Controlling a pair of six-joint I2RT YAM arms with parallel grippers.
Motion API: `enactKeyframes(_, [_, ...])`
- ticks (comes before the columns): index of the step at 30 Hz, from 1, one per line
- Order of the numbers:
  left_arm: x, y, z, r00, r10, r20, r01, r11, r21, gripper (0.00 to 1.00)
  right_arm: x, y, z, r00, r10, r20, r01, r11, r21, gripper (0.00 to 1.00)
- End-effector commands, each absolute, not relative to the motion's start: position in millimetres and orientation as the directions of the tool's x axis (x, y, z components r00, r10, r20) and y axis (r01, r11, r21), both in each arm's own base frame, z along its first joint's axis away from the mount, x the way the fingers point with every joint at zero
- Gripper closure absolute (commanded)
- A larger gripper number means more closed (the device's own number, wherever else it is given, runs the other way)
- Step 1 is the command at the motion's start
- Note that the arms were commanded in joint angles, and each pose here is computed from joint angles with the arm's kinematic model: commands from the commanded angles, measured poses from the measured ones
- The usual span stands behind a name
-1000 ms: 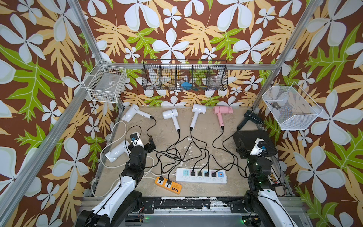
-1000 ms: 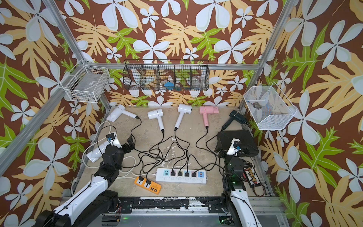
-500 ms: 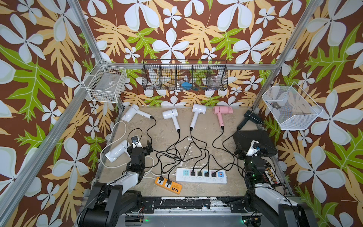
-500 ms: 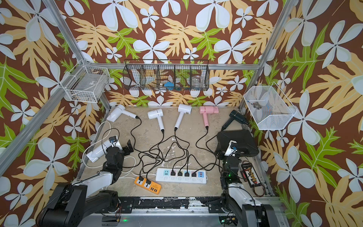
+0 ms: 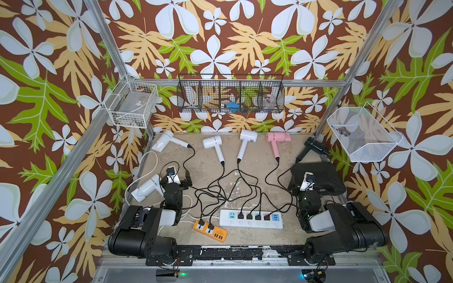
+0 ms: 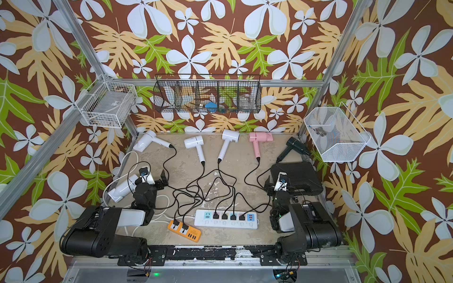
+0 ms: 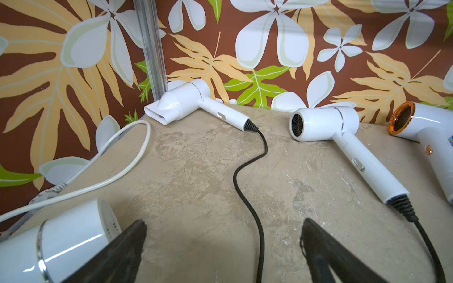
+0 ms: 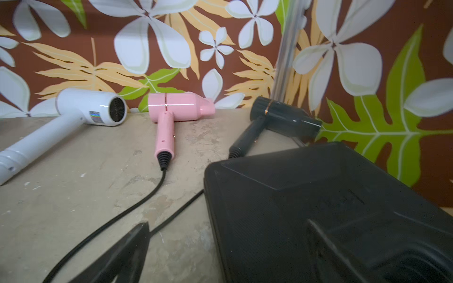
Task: Charge the blow dryers
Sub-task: Reset both arms
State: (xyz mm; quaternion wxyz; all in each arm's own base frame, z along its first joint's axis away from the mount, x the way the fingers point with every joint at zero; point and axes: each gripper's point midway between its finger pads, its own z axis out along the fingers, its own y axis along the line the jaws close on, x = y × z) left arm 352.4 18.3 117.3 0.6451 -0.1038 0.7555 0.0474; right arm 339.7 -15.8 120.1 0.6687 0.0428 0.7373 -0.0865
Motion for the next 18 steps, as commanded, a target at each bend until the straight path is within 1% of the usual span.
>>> enactKeyframes(1, [355.8,11.4,131.4,-0.088,-0.09,-0.992,-0.165,0.984,-0.074,0.0,352.2,-4.4,134.4,-0.065,-0.1,-0.993,0.128,0.986,-0.108,0.0])
enactKeyframes(4, [356.9,11.7,131.8,-0.087,-0.095,-0.992,-0.16,0.984,-0.08,0.0,362.6,-12.4,128.8,-0.103,-0.06,-0.993,0.135,0.988,-0.074,0.0])
enactKeyframes(18, [354.9,11.1,133.9,-0.077,-0.097,-0.992,-0.155,0.984,-0.085,0.0,359.0,-14.8,131.8,-0.086,-0.054,-0.995,0.146,0.987,-0.066,0.0])
